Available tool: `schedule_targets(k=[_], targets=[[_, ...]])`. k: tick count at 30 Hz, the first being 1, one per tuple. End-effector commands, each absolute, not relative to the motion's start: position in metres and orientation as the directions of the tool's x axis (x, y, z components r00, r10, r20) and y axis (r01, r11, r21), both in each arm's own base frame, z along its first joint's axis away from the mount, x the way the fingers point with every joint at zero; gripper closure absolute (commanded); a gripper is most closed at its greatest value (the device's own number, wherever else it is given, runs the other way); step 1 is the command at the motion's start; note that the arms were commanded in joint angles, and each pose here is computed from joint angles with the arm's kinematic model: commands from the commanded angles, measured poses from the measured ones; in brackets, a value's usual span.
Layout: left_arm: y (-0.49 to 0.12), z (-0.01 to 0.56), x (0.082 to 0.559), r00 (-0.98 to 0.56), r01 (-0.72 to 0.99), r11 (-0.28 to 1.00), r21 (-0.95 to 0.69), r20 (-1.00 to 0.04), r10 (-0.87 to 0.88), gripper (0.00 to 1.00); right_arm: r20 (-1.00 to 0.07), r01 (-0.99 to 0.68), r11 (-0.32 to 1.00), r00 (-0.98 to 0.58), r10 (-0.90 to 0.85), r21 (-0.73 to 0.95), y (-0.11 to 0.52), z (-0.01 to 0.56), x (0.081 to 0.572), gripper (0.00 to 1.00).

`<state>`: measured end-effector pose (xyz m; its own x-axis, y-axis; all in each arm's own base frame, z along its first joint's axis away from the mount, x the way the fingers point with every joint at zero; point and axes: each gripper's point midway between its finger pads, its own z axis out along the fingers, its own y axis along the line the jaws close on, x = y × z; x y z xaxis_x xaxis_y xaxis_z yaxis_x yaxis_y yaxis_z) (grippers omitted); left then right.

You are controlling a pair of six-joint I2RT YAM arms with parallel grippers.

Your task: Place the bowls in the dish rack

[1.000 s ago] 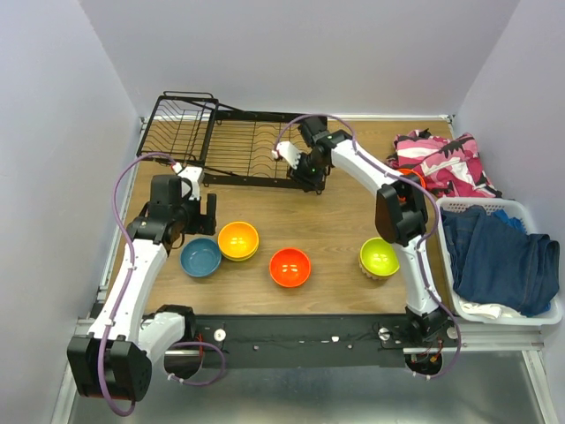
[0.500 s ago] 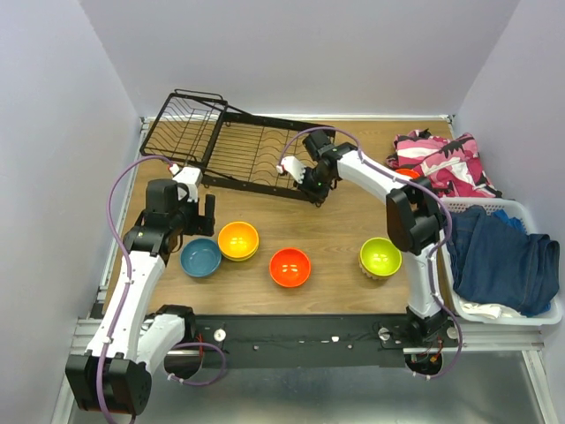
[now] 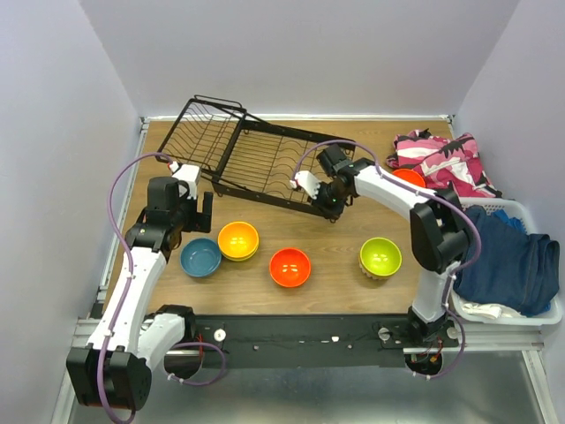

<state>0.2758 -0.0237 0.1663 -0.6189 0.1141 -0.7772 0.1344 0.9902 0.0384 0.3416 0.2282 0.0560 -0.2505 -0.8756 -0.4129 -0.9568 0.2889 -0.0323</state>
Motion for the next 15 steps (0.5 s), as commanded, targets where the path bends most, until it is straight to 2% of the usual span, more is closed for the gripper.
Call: schedule_targets(k=[1,3,4,5,8,13,15], targets=[[-0.016,0.181,0.297,-0.581,0.086,0.994,0.064,-0.807,0.102,0.01,-0.357,-0.924,0.380,-0.372,-0.857,0.051,0.203,0.067,0.301,0.99],[-0.017,0.181,0.302,-0.589,0.084,0.995,0.058,-0.802,0.097,0.01,-0.364,-0.920,0.387,-0.382,-0.850,0.062,0.202,0.073,0.294,0.90],[-0.018,0.178,0.303,-0.595,0.087,0.995,0.056,-0.798,0.097,0.01,-0.365,-0.917,0.393,-0.390,-0.845,0.069,0.201,0.074,0.291,0.82],[-0.017,0.178,0.304,-0.595,0.085,0.995,0.056,-0.798,0.096,0.01,-0.374,-0.917,0.392,-0.389,-0.842,0.070,0.201,0.080,0.288,0.66],[-0.018,0.180,0.310,-0.587,0.084,0.995,0.058,-0.804,0.097,0.01,-0.393,-0.921,0.387,-0.375,-0.840,0.051,0.203,0.091,0.293,0.54],[-0.019,0.186,0.319,-0.578,0.087,0.995,0.053,-0.811,0.094,0.01,-0.420,-0.919,0.393,-0.373,-0.827,0.043,0.215,0.110,0.313,0.50],[-0.018,0.188,0.323,-0.581,0.081,0.995,0.057,-0.809,0.094,0.01,-0.526,-0.893,0.449,-0.392,-0.755,0.022,0.223,0.143,0.350,0.50]])
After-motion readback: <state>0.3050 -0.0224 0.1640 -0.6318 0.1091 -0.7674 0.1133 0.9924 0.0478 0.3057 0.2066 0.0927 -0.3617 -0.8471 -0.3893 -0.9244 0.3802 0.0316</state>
